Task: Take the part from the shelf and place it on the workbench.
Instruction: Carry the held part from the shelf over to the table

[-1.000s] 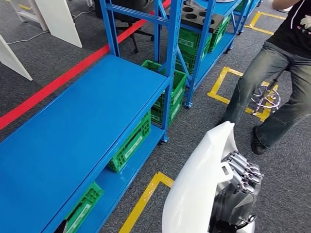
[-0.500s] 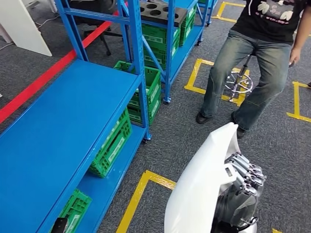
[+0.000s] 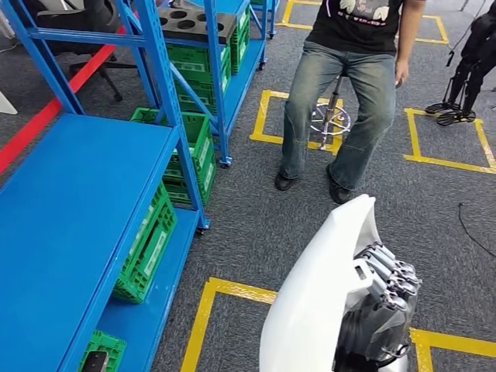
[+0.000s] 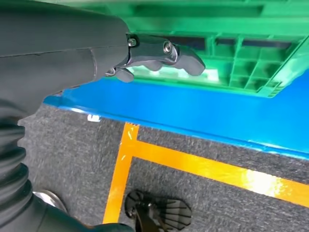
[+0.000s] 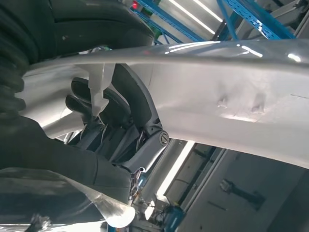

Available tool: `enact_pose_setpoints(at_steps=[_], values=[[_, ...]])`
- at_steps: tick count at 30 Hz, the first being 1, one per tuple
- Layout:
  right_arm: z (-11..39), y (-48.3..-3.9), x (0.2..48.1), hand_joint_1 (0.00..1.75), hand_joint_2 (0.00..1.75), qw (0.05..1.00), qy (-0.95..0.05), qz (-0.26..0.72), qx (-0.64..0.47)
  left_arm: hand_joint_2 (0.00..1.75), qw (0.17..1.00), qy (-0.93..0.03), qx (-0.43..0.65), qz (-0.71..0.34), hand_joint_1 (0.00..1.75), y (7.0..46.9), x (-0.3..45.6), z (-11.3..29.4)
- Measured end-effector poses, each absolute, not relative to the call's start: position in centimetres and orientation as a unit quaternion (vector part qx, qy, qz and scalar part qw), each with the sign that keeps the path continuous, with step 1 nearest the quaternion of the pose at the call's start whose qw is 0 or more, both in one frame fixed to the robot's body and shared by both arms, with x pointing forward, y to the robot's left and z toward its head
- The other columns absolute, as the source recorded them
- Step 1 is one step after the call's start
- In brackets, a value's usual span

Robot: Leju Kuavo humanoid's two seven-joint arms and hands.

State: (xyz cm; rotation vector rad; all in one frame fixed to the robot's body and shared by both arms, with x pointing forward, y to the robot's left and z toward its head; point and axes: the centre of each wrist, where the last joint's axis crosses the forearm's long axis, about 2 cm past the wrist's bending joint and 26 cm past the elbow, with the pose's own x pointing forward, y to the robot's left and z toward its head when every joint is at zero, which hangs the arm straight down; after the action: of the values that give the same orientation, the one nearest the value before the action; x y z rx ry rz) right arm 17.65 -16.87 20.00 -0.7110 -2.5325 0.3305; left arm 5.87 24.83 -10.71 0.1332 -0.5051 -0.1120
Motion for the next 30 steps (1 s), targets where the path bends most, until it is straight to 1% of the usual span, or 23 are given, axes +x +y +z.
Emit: enact_pose_setpoints(at_steps=[30], values=[[19.99, -16.89, 17.64, 1.75, 1.75, 0.243, -0.927, 0.121, -0.260, 1.75, 0.963, -0.253, 0.066, -0.057, 0.00, 24.85, 6.09, -10.68]])
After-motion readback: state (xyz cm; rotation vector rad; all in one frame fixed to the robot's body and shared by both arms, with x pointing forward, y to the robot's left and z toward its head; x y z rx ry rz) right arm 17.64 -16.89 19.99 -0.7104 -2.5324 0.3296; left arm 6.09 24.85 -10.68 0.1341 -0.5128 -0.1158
